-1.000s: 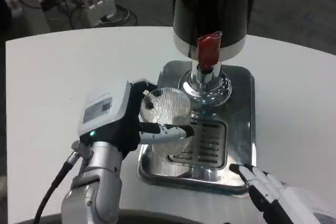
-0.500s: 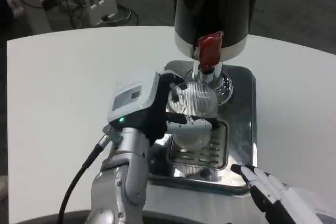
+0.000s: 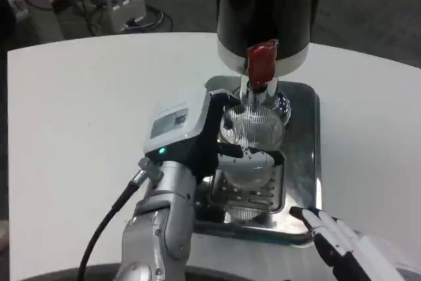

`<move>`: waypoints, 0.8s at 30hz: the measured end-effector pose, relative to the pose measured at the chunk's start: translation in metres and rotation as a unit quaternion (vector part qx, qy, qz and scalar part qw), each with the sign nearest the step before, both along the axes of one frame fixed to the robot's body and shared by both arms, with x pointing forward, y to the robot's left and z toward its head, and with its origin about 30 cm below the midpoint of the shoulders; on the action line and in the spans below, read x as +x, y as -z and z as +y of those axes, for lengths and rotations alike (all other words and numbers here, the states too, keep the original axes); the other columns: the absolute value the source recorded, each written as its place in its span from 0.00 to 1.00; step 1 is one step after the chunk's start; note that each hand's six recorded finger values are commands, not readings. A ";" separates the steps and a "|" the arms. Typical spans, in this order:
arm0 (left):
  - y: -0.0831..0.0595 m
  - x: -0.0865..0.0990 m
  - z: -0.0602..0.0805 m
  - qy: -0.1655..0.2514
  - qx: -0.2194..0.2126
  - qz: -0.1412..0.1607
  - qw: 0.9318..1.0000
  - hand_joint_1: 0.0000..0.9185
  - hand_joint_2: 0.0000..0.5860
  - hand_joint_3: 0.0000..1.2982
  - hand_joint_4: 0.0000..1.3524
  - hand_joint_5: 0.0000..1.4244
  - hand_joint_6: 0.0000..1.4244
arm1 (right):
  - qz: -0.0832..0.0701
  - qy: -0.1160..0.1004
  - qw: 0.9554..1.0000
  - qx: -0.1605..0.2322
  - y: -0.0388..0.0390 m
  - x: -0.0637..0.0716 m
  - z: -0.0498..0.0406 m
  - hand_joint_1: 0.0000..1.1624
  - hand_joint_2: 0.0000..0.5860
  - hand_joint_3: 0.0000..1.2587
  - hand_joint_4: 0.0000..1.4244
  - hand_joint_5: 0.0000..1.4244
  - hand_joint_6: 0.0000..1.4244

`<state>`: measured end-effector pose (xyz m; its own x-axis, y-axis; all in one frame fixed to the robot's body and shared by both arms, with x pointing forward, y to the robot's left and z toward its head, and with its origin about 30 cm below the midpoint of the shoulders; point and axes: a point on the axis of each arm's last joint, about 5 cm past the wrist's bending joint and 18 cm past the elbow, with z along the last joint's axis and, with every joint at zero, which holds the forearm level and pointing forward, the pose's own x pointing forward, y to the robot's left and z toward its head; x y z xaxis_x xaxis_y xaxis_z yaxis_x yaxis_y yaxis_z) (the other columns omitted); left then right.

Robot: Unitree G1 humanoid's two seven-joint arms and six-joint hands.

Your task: Grasp the cup under the faucet to collect the drink, then remove the cup.

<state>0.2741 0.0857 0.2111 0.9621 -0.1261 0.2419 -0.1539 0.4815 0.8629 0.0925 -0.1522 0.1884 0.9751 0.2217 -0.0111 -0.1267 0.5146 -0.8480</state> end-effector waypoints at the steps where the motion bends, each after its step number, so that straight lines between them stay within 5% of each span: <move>1: 0.000 -0.001 0.002 -0.004 0.000 0.000 1.000 0.23 0.06 0.37 0.37 0.39 0.33 | -0.004 0.003 1.000 0.002 0.0000 0.000 0.0000 0.41 0.81 0.04 0.00 0.00 0.00; 4: 0.002 -0.002 0.005 -0.010 0.001 0.003 1.000 0.06 0.01 0.09 0.10 0.18 0.18 | -0.005 0.003 1.000 0.004 0.0000 0.000 0.0001 0.41 0.81 0.05 0.00 0.00 0.00; 6: 0.001 -0.003 0.006 -0.009 0.000 0.000 1.000 0.02 0.01 0.01 0.01 0.09 0.08 | -0.005 0.003 1.000 0.005 0.0000 0.000 0.0002 0.41 0.81 0.06 0.00 0.00 0.00; 24: 0.001 -0.003 0.010 0.007 0.004 0.021 1.000 0.11 0.06 0.00 0.00 0.00 0.00 | -0.007 0.002 1.000 0.010 0.0002 0.000 0.0002 0.43 0.81 0.08 0.00 0.00 0.00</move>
